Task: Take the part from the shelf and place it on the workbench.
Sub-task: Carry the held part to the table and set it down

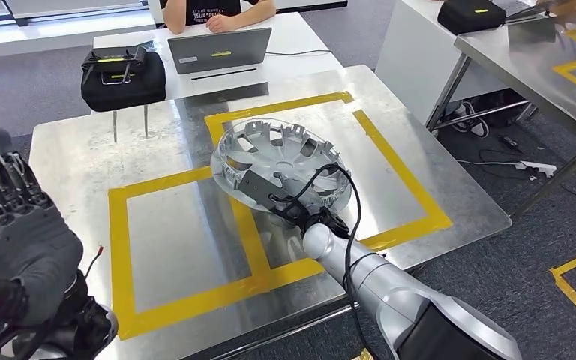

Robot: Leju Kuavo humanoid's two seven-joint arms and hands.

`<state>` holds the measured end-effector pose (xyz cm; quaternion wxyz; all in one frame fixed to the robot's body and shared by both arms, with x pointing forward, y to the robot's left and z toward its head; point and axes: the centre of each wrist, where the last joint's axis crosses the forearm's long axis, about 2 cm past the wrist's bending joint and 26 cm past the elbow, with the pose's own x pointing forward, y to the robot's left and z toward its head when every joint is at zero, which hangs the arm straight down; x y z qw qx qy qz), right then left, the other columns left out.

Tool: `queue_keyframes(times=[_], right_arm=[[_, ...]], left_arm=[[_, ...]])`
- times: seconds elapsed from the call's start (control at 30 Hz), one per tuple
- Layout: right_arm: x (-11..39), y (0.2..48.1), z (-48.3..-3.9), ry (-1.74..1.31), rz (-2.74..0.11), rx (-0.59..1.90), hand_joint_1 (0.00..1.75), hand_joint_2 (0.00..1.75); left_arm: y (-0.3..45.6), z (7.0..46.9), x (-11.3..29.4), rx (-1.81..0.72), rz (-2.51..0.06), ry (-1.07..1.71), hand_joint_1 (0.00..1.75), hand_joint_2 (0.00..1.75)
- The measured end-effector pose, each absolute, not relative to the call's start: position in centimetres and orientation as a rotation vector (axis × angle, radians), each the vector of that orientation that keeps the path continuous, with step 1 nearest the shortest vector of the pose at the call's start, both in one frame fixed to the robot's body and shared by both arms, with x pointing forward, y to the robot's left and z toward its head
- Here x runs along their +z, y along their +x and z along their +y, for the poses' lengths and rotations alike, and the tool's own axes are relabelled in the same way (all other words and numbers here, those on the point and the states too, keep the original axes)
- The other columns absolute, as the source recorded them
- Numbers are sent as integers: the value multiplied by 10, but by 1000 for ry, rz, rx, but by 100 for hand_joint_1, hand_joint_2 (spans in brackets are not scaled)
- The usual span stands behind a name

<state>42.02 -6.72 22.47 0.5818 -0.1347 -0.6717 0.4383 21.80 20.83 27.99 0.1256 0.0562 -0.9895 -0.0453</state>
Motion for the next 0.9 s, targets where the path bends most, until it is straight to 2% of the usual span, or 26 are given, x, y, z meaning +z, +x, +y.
queue_keyframes(times=[0.2, 0.83, 0.9], right_arm=[[211, 419, -80, -298, -1600, 994, 0, 175], [224, 425, -115, -214, -1772, 820, 0, 175], [225, 424, -115, -205, -1781, 812, 0, 87]], left_arm=[[217, 210, 277, -153, -2870, 165, 0, 0], [215, 212, 277, -177, -2857, 152, 0, 0], [215, 212, 277, -179, -2855, 154, 0, 0]])
